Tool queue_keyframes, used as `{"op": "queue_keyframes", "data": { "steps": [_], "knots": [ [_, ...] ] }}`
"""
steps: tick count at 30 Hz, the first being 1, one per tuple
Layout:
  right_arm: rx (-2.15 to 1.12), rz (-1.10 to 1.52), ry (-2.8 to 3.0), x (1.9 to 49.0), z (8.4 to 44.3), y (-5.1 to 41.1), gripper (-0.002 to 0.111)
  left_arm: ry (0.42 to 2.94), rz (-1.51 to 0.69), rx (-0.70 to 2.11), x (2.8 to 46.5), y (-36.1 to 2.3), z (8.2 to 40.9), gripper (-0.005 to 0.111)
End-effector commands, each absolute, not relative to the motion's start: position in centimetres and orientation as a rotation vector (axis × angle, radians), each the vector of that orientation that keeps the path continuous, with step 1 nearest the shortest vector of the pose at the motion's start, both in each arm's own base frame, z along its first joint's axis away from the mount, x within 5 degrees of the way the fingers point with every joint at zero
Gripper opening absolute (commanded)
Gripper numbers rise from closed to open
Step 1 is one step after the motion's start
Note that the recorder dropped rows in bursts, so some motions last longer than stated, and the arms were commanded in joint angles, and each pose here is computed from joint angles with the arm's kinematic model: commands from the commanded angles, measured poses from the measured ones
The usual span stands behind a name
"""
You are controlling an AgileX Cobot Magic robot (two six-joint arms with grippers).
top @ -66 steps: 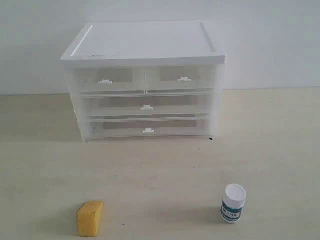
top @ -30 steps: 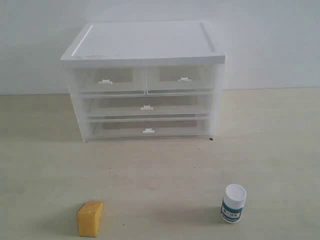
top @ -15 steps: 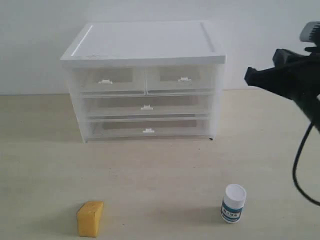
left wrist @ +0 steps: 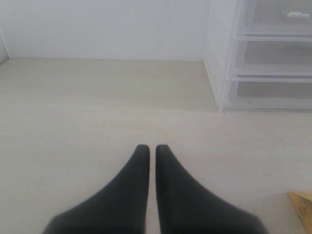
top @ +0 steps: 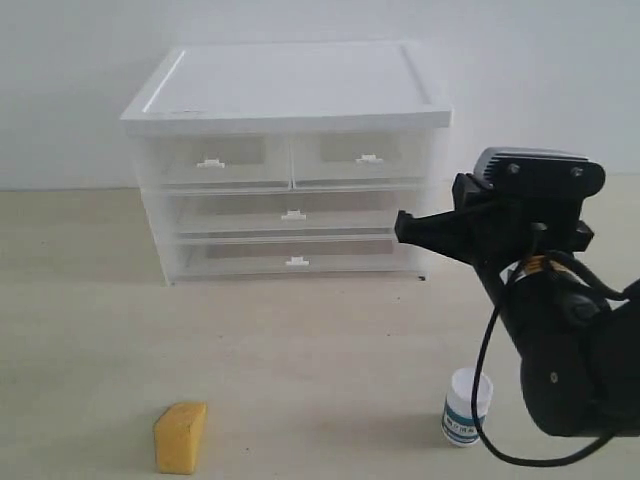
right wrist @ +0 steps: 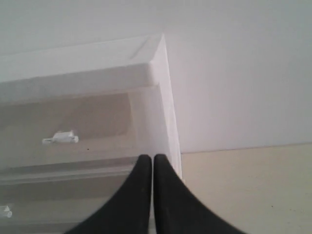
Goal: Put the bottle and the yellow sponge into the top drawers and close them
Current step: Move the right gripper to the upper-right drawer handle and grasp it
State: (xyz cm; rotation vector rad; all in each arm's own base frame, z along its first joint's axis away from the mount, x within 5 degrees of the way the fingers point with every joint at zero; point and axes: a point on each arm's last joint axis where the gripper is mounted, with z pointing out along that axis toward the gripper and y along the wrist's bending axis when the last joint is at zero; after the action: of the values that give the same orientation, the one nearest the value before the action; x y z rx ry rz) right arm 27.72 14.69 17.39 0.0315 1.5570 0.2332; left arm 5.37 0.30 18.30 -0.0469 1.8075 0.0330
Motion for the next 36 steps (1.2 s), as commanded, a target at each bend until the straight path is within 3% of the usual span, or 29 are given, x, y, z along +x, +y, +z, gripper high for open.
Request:
{"op": "queue_keyframes", "data": {
  "steps": [1,8,11,15,17,36],
  "knots": [
    [0.011,0.265,1.528,28.9,17.1,15.9,0.0,1.794,0.026,-0.045,5.4,0.3,18.5,0.004],
    [-0.008,0.303,1.543,30.8,16.9,17.7,0.005,1.794,0.026,-0.045,5.4,0.3,18.5,0.004],
    [-0.029,0.317,1.562,31.5,16.6,18.4,0.023,1.794,0.026,-0.045,5.4,0.3,18.5,0.004],
    [-0.028,0.318,1.572,32.2,16.1,18.9,0.058,1.794,0.026,-0.045,5.4,0.3,18.5,0.004],
    [-0.027,0.318,1.563,32.5,15.9,19.1,0.069,1.794,0.026,-0.045,5.4,0.3,18.5,0.004],
    [-0.032,0.284,1.559,34.3,14.8,20.8,0.071,1.794,0.026,-0.045,5.4,0.3,18.5,0.004]
  ]
}}
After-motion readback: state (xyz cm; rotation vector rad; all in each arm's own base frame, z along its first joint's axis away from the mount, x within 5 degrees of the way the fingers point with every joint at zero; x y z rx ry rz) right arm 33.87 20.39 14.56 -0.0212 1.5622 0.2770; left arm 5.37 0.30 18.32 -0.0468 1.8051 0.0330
